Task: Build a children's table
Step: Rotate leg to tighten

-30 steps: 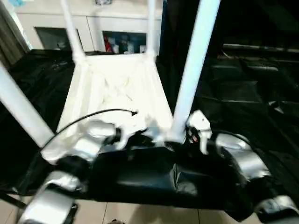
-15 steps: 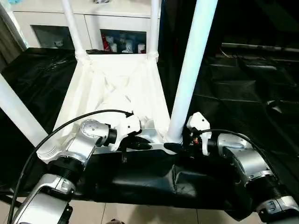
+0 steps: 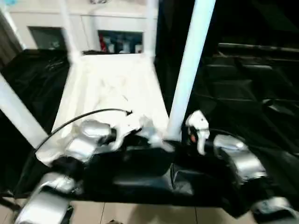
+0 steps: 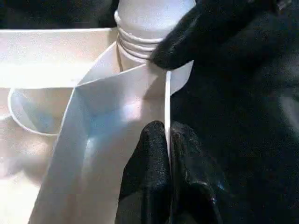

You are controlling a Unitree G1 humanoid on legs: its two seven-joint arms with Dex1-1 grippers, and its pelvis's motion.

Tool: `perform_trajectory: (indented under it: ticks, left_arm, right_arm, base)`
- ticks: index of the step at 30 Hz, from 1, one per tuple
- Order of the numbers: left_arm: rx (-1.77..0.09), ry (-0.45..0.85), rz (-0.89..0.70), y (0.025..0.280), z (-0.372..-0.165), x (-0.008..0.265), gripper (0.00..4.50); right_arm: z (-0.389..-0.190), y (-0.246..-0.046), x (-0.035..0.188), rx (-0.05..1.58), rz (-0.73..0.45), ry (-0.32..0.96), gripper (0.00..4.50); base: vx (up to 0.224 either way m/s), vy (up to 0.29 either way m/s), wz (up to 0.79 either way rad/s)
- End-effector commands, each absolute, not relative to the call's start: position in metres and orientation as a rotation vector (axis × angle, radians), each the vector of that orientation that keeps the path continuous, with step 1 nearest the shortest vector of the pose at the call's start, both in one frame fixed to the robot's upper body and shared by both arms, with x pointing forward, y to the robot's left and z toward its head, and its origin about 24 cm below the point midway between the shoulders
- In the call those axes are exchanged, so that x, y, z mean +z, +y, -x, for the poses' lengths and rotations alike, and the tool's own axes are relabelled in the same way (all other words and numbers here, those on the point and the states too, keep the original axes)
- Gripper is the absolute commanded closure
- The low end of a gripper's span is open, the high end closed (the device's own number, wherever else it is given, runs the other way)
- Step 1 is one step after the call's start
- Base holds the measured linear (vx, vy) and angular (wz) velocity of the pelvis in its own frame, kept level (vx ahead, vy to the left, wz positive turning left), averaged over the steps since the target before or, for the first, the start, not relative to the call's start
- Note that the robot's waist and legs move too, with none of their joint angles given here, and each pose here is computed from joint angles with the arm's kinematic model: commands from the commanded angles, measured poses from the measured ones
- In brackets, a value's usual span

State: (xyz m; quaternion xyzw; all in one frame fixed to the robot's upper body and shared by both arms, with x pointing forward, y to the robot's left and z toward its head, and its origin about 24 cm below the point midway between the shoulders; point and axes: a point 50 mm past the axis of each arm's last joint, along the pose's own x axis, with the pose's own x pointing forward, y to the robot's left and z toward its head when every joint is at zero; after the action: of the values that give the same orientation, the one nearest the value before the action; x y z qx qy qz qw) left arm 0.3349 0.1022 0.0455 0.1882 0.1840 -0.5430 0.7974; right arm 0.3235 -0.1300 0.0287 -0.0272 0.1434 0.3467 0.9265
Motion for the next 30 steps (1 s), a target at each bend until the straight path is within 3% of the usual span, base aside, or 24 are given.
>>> perform_trajectory:
  ticks: [1,6,11,12,14,18,22,23,25,26,30]
  left_arm:
    - [-1.074,0.412,-0.347,0.082,-0.334,0.032,4.5]
    - [-1.016,0.409,-0.355,0.05,-0.335,0.029,4.5]
    - [-1.026,0.391,-0.372,0.04,-0.334,0.03,4.5]
    - [-1.027,0.378,-0.373,0.043,-0.336,0.032,4.5]
    - [-1.032,0.367,-0.375,0.048,-0.337,0.033,4.5]
    - [-1.09,0.345,-0.365,0.06,-0.335,0.036,4.5]
    - [-1.223,0.323,-0.343,0.075,-0.327,0.038,4.5]
    - [-1.258,0.327,-0.348,0.082,-0.325,0.039,4.5]
    - [-1.294,0.331,-0.348,0.088,-0.323,0.04,4.5]
    - [-1.336,0.338,-0.341,0.096,-0.321,0.042,4.5]
    - [-1.393,0.359,-0.317,0.108,-0.317,0.046,4.5]
  right_arm:
    - [-0.326,-0.133,0.008,0.467,-0.002,0.394,1.76]
    - [-0.332,-0.112,0.005,0.304,-0.011,0.4,1.76]
    - [-0.336,-0.095,0.011,0.35,0.001,0.351,1.76]
    - [-0.338,-0.097,0.015,0.351,-0.026,0.327,1.76]
    - [-0.34,-0.102,0.018,0.345,-0.011,0.3,1.06]
    - [-0.341,-0.115,0.026,0.406,0.029,0.261,0.98]
    - [-0.338,-0.129,0.033,0.553,0.035,0.265,0.6]
    - [-0.333,-0.133,0.035,0.665,0.079,0.27,0.52]
    - [-0.326,-0.136,0.036,0.767,0.117,0.279,0.52]
    - [-0.316,-0.141,0.038,0.905,0.16,0.298,0.52]
    - [-0.305,-0.148,0.04,1.034,0.2,0.329,0.52]
  base:
    - [0.0,0.0,0.0]
    - [0.0,0.0,0.0]
    - [0.0,0.0,0.0]
    - [0.0,0.0,0.0]
    - [0.0,0.0,0.0]
    - [0.0,0.0,0.0]
    - [0.0,0.0,0.0]
    - [0.0,0.0,0.0]
    - [0.0,0.0,0.0]
    - [0.0,0.0,0.0]
    - [0.0,0.0,0.0]
